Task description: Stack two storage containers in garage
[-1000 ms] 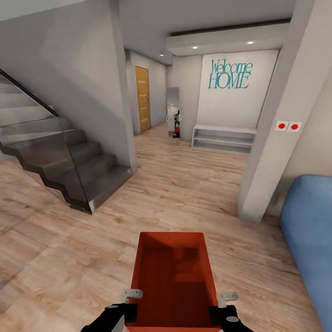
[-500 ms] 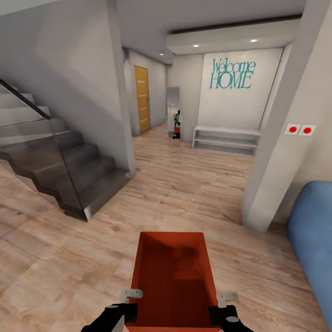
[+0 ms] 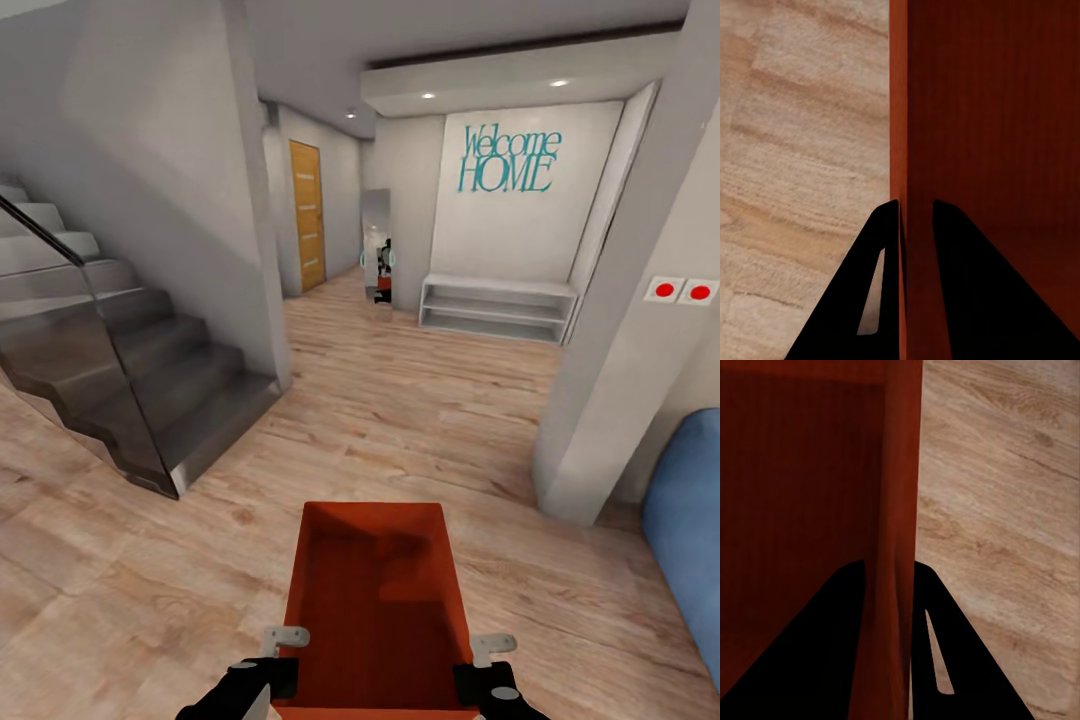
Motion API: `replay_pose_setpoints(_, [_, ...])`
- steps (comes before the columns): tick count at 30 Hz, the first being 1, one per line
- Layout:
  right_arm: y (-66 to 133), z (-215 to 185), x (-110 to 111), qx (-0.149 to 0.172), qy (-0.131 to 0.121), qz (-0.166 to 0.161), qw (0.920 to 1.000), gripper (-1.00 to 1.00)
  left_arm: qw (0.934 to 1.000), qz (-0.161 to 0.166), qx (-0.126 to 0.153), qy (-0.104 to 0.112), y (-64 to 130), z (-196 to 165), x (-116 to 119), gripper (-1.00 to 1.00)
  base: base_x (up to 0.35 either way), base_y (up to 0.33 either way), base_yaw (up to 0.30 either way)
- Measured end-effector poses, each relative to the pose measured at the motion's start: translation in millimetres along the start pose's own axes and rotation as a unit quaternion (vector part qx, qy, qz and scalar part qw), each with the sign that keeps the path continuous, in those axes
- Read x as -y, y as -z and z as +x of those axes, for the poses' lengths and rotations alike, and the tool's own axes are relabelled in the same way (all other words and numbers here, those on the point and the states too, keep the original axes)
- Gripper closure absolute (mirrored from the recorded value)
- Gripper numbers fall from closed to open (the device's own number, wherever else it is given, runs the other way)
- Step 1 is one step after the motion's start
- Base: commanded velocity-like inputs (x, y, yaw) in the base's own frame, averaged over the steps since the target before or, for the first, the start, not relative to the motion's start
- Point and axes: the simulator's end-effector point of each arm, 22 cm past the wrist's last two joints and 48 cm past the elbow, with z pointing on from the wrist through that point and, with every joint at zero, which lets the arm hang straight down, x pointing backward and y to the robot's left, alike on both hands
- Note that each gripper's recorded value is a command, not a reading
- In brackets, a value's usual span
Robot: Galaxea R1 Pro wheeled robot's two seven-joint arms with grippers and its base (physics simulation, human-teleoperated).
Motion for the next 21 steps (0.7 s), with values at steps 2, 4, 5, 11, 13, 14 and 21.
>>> replay_pose_setpoints(2, [0.0,-0.3,-0.2,0.0,0.0,0.0,1.0,1.0,1.0,0.0,0.0,0.0,0.0,0.1,-0.2,1.0,0.322,0.0,0.0])
replay_pose_setpoints(4, [0.0,-0.2,-0.1,0.0,0.0,0.0,1.0,1.0,1.0,0.0,0.0,0.0,0.0,0.1,-0.2,1.0,0.322,-0.003,0.0])
replay_pose_setpoints(5, [0.0,-0.1,-0.1,0.0,0.0,0.0,1.0,1.0,1.0,0.0,0.0,0.0,0.0,0.0,-0.1,1.0,0.322,-0.03,0.0])
replay_pose_setpoints(11, [0.0,-0.5,-0.3,-0.001,0.001,0.0,1.0,1.0,1.0,0.0,0.0,0.001,-0.1,0.2,-0.4,1.0,0.308,-0.11,0.0])
replay_pose_setpoints(13, [0.0,-0.2,-0.3,-0.001,0.001,0.0,1.0,1.0,1.0,0.0,-0.001,0.0,-0.1,0.3,-0.3,1.0,0.294,-0.159,0.0])
replay_pose_setpoints(14, [0.0,-0.2,-0.2,-0.001,0.001,0.0,1.0,1.0,1.0,0.0,-0.001,0.0,-0.1,0.3,-0.3,1.0,0.292,-0.174,0.0])
replay_pose_setpoints(21, [0.0,-0.2,-0.4,-0.002,0.001,0.0,1.0,1.0,1.0,0.0,-0.002,0.001,-0.1,0.6,-0.5,1.0,0.288,-0.191,0.0])
